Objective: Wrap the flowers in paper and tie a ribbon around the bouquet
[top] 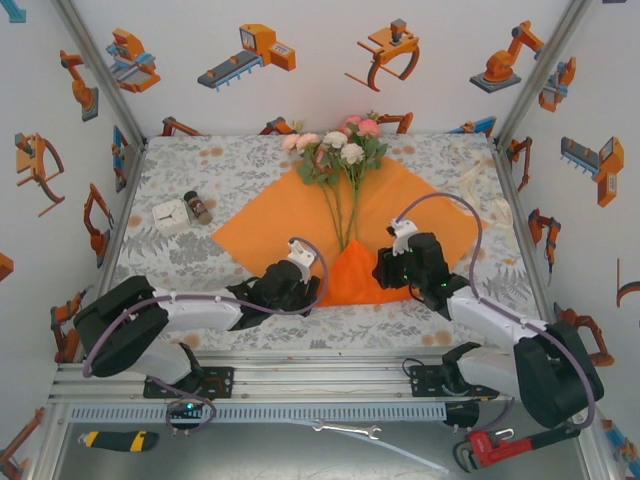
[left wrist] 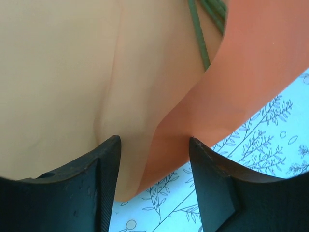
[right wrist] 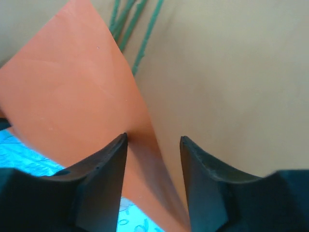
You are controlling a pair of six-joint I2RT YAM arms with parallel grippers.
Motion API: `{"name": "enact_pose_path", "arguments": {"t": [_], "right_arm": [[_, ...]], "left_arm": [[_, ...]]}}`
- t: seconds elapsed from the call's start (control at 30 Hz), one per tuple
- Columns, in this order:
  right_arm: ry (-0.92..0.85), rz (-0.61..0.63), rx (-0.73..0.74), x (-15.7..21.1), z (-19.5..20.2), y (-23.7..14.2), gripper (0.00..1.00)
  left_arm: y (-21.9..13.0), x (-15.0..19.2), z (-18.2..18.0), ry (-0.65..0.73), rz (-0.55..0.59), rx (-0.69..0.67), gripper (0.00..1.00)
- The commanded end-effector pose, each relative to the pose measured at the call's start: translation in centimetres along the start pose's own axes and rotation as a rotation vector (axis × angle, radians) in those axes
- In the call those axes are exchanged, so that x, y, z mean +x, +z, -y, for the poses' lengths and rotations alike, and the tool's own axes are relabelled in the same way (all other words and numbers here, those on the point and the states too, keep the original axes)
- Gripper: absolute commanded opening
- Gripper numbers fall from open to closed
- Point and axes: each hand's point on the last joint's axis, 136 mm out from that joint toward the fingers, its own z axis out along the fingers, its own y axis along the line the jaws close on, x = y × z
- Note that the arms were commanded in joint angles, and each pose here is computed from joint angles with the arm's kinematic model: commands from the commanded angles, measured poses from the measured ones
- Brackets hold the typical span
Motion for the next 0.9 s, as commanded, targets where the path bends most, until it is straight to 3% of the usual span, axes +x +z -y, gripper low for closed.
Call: {"name": "enact_pose_path", "arguments": {"t": [0.0, 0.2, 0.33, 0.57, 0.73, 0.87], "right_arm": [[0.017, 0.058, 0.131, -2.5, 2.1, 0.0, 0.56], [0.077, 0.004, 0.133, -4.1, 1.4, -2.1, 0.65], [0.182, 0.056, 0.062, -5.4, -0.4, -5.7, 0.65], [0.418, 0.031, -0.076, -1.8, -4.9, -10.6, 0.56], [0.456, -0.021, -0.211, -0.1, -8.4, -8.4, 0.52], [0.507, -0.035, -0.162, 0.1, -8.1, -3.9, 0.47]], "left_arm": [[0.4, -1.0, -1.0, -0.046, 0.026, -0.058, 0.61], [0.5, -1.5, 0.5, -0.06, 0.037, 0.023, 0.63], [0.7, -1.1, 0.6, -0.083, 0.034, 0.033, 0.58], [1.2, -0.2, 0.1, -0.114, 0.022, 0.012, 0.57], [1.6, 0.2, -0.5, -0.122, -0.001, -0.024, 0.57], [1.8, -0.2, -0.8, -0.143, 0.008, -0.042, 0.57]]}}
